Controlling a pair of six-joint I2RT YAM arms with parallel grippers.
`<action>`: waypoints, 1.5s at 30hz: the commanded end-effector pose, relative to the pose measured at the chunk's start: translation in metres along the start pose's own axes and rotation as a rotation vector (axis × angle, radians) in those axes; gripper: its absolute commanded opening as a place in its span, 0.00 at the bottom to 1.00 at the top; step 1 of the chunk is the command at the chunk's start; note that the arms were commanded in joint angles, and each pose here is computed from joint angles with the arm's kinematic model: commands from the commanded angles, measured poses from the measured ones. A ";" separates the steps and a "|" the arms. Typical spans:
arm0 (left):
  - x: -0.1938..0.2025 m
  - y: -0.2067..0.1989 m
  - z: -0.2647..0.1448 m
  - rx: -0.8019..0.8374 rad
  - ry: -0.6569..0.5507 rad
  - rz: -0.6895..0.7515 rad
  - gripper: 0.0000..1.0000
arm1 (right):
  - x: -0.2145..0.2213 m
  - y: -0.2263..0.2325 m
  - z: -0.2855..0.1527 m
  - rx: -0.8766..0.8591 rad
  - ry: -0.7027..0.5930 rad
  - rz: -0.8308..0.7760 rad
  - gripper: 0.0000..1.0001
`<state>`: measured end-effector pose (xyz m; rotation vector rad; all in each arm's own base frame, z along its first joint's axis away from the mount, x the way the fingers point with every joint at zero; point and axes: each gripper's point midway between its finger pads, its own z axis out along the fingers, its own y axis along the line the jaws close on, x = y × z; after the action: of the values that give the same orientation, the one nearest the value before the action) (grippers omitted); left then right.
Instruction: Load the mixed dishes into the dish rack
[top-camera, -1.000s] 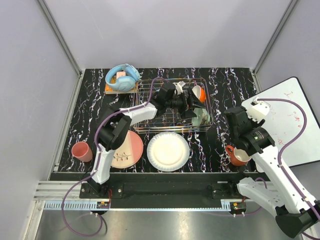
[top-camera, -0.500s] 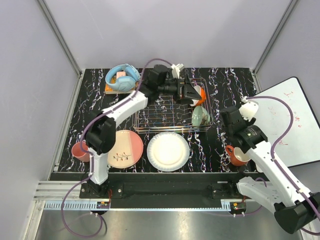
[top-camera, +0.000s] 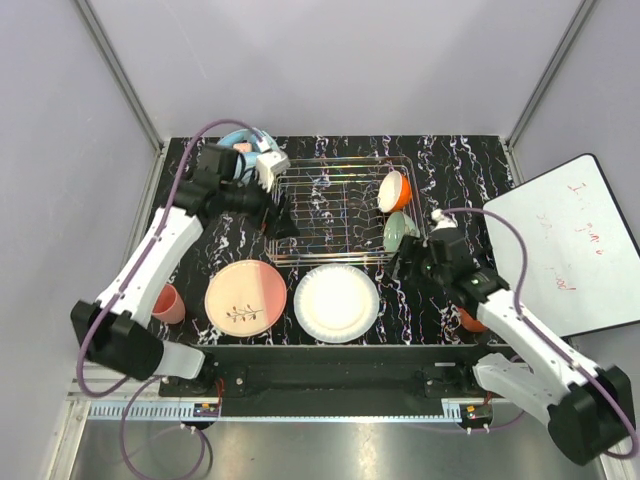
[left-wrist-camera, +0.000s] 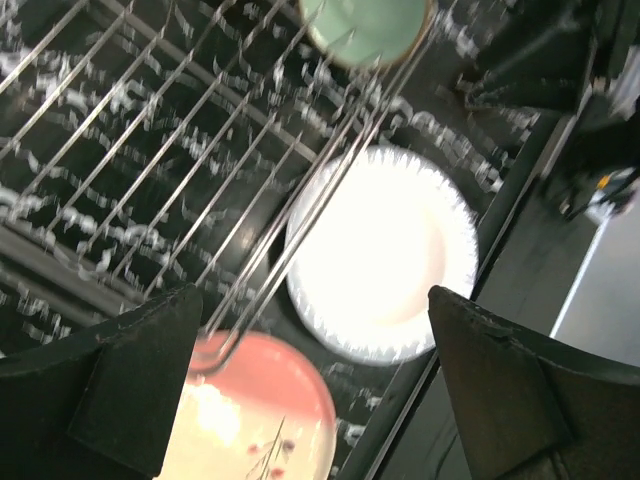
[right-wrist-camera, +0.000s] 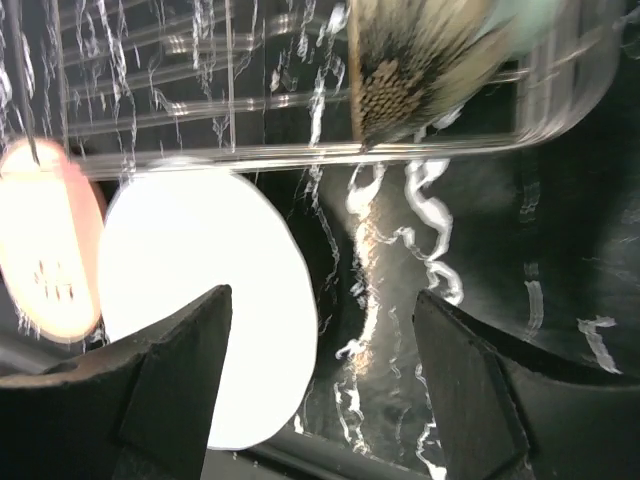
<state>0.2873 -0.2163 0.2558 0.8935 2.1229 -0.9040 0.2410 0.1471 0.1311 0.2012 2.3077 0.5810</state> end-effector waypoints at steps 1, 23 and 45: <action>0.040 0.020 -0.007 -0.061 0.066 0.115 0.99 | 0.020 0.036 0.021 -0.211 0.122 0.004 0.80; 0.055 0.109 0.014 -0.201 0.106 -0.014 0.99 | 0.105 0.021 0.062 -0.199 0.399 0.019 0.73; 0.043 0.119 0.020 -0.197 0.090 -0.015 0.99 | 0.153 0.013 0.067 -0.009 0.472 -0.081 0.31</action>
<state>0.3405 -0.1521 0.1492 0.8283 2.3485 -0.6902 0.2091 0.2426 0.0230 -0.0636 2.5757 0.7884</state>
